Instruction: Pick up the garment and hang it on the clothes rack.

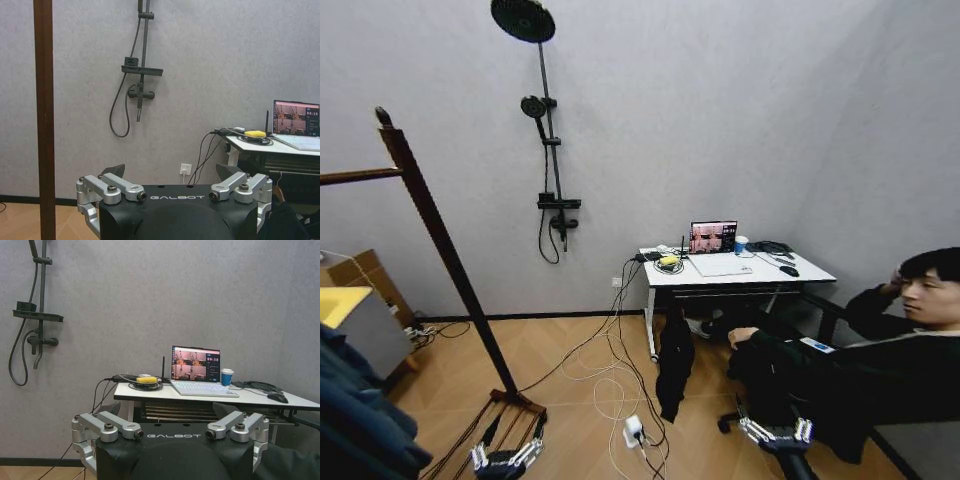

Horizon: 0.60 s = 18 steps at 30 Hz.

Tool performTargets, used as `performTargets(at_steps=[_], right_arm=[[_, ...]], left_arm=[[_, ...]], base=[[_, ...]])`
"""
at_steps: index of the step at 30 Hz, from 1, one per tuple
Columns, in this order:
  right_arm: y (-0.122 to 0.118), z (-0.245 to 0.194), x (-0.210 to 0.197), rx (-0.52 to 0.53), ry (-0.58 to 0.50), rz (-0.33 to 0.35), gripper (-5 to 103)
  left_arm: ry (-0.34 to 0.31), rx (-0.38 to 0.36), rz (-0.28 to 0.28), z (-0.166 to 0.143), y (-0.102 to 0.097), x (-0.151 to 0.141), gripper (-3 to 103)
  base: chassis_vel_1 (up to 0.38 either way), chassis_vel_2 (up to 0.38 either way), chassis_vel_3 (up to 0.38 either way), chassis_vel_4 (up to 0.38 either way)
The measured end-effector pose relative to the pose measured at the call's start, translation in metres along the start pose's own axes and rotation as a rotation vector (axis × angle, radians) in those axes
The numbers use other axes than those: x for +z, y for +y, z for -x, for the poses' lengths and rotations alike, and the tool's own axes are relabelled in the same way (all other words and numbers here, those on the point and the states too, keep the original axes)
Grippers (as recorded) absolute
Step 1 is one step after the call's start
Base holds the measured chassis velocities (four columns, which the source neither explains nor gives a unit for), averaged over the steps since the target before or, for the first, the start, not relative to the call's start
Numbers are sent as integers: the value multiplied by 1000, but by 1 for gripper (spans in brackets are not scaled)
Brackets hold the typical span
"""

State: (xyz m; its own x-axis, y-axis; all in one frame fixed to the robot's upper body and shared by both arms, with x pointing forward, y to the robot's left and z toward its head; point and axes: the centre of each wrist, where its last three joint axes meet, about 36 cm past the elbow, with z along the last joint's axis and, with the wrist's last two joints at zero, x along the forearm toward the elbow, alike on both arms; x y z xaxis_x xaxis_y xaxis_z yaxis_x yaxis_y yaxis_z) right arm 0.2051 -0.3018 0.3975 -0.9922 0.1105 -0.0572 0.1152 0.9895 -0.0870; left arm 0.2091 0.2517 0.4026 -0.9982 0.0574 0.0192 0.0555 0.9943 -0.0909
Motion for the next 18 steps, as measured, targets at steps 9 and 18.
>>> performTargets(at_steps=[9,18], right_arm=[[0,0,0,0,0,0,100],[0,0,0,0,0,0,100]], left_arm=[[0,0,0,0,0,0,100],[0,0,0,0,0,0,100]], base=[[0,0,0,0],[0,0,0,0]])
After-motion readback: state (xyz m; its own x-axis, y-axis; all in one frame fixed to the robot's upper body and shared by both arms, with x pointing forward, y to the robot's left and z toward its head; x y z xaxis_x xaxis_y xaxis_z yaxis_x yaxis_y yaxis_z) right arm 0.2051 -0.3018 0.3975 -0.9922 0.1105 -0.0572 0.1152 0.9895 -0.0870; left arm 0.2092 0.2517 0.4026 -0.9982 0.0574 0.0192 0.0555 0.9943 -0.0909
